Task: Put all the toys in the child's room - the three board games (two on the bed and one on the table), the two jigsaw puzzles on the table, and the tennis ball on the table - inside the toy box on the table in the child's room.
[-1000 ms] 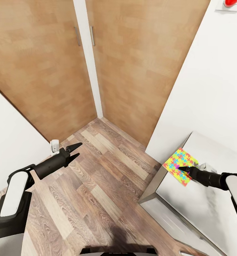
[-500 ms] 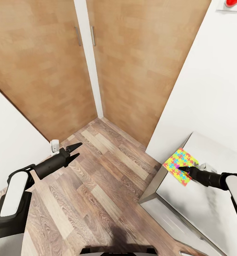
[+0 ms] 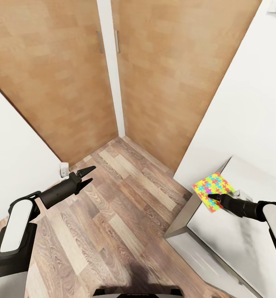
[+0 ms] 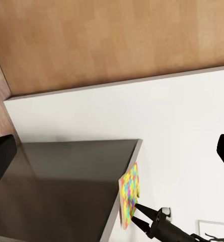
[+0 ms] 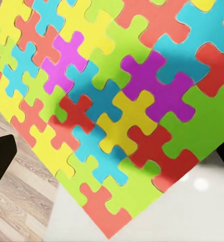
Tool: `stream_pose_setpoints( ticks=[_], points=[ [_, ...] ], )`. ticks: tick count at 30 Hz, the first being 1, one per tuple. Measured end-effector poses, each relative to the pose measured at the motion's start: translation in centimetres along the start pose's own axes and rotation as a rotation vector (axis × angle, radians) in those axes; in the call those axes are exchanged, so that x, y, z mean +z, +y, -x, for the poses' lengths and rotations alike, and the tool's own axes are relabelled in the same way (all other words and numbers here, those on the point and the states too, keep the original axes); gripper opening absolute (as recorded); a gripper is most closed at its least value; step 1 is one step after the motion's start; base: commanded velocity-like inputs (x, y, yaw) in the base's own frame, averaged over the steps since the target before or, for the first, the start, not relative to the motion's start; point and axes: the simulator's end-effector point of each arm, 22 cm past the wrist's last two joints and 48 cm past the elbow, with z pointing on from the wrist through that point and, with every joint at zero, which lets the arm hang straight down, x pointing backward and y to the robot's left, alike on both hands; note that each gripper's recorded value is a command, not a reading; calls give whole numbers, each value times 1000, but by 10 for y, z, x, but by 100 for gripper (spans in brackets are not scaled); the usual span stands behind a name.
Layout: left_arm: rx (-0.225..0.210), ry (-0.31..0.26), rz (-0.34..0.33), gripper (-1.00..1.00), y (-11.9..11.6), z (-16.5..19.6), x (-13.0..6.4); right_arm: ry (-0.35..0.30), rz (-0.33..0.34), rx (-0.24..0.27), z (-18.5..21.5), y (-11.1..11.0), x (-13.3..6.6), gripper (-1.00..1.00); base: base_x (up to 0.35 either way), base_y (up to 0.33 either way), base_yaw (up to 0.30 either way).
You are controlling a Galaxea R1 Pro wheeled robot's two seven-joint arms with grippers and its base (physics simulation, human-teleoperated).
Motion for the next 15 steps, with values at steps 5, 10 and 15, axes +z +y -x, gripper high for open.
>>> stream_pose_setpoints(
  ticks=[5,10,15],
  points=[
    [0,0,0,100,0,0,0,0,0,0,0,0,0,100,0,0,20],
    [0,0,0,100,0,0,0,0,0,0,0,0,0,100,0,0,7],
    [0,1,0,100,0,0,0,0,0,0,0,0,0,100,0,0,3]
  ],
)
